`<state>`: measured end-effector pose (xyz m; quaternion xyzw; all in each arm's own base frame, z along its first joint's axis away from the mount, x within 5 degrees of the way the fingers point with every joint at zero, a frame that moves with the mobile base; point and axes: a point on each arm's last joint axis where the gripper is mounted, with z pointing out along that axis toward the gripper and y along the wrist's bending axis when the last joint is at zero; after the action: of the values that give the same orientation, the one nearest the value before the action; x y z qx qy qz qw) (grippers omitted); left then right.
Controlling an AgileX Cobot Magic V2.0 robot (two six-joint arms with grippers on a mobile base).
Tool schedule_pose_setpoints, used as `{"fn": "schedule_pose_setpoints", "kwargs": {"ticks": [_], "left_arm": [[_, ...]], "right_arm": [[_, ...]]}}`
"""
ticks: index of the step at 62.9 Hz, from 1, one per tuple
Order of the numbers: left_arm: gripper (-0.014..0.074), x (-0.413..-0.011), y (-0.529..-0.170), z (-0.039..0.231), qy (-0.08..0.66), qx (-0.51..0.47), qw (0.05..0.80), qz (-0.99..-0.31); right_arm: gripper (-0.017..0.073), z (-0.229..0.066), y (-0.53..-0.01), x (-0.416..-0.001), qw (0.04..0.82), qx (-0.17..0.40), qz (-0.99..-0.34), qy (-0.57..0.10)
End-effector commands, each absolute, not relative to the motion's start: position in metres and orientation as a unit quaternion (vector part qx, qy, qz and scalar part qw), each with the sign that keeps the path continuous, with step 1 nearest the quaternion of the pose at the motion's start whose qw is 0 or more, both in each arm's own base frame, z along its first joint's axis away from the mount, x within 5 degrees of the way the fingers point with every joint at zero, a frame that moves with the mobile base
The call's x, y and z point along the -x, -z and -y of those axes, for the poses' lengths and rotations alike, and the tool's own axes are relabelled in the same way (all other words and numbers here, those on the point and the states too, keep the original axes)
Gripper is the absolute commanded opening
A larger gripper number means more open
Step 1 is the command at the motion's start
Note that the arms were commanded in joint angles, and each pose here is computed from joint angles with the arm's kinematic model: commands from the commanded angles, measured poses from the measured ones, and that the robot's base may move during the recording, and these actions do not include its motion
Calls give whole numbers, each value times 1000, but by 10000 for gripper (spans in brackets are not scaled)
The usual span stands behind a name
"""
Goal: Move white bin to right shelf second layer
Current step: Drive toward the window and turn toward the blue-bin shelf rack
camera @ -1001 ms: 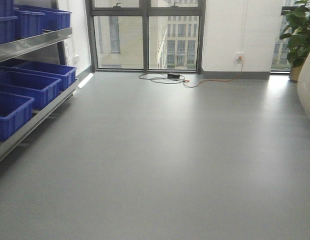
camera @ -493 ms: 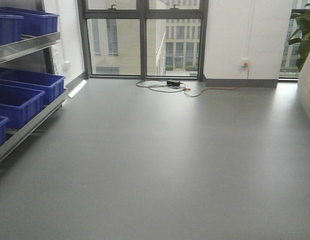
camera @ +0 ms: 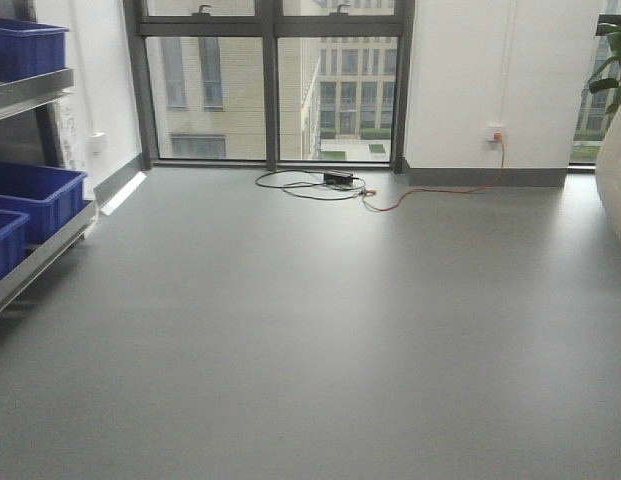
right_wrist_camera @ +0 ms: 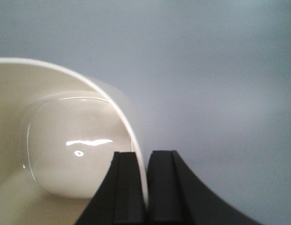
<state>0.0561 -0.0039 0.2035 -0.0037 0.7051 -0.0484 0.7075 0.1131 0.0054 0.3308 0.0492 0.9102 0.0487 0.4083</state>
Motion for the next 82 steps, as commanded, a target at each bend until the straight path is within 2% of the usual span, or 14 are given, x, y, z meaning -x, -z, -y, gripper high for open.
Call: {"fn": "schedule_pose_setpoints", "kwargs": {"ticks": [1,82], "left_arm": [[85,-56,-203,3,52,7,732,-679],[85,-56,-203,3,52,7,732,-679]], "right_arm": [[77,-5,-345,-117,453,-49,-889,-51],[77,-5,-343,-120,448,-49,-891,-51]]}}
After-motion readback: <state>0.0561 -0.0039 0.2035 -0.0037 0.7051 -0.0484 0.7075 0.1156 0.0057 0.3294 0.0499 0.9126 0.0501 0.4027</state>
